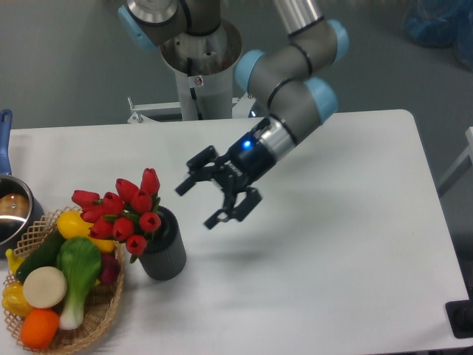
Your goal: Insert the flowers into the vase
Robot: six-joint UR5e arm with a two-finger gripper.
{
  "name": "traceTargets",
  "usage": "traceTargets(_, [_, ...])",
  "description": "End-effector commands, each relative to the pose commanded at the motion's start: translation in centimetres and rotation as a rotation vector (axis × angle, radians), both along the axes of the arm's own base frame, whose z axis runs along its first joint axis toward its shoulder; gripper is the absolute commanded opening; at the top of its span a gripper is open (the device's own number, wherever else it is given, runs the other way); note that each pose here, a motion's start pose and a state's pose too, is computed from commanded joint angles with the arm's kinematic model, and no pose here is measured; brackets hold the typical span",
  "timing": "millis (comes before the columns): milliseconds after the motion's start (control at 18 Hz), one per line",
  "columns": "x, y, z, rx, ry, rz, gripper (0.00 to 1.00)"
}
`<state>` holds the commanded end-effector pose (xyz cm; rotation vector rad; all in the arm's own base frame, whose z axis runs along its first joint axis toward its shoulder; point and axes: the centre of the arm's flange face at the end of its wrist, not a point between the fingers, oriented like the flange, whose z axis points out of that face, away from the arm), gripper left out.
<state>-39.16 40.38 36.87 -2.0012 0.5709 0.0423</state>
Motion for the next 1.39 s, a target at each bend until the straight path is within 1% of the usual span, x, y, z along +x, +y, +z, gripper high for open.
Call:
traceTargets(111, [-0.3, -1.5, 2.0, -0.079, 0.082, 0.056, 1.0])
traceTargets(167, [-0.7, -2.4, 3.0, -0.104, 0.097, 0.092, 1.0])
traceTargets(333, [-3.0, -3.9, 6.2, -0.181, 0.119, 0.231, 1.0])
traceTargets(444, [-3.4, -4.9, 8.1, -0.242, 0.144, 0.319, 1.0])
traceTargets(500, [-3.7, -5.6, 9.0, -0.272, 0.142, 0.373, 1.0])
traceTargets(611, [-3.5, -7.1, 10.8, -0.323, 0.157, 0.431, 1.0])
traceTargets(667, [-3.1, -7.6, 11.2, -0.346, 0.161, 0.442, 1.0])
traceTargets(722, [-2.9, -8.0, 11.7, -0.364, 0.18, 0.452, 1.0])
traceTargets(889, [-2.2, -9.3, 12.8, -0.442, 0.298, 0.455, 1.0])
traceTargets(944, [-1.8, -10.2, 13.0, -0.512, 0.36, 0.442, 1.0])
traceTargets(1056, [-1.7, -11.2, 13.1, -0.593, 0.421, 0.399, 1.0])
traceTargets(1111, [-1.7, -11.6, 13.3, -0.609, 0.442, 0.375, 1.0])
traceTargets(1278, [-1.8, -14.7, 14.3, -0.629, 0.484, 0.365, 1.0])
traceTargets(1389, [-1.6, -15.4, 14.0, -0.632, 0.475, 0.375, 1.0])
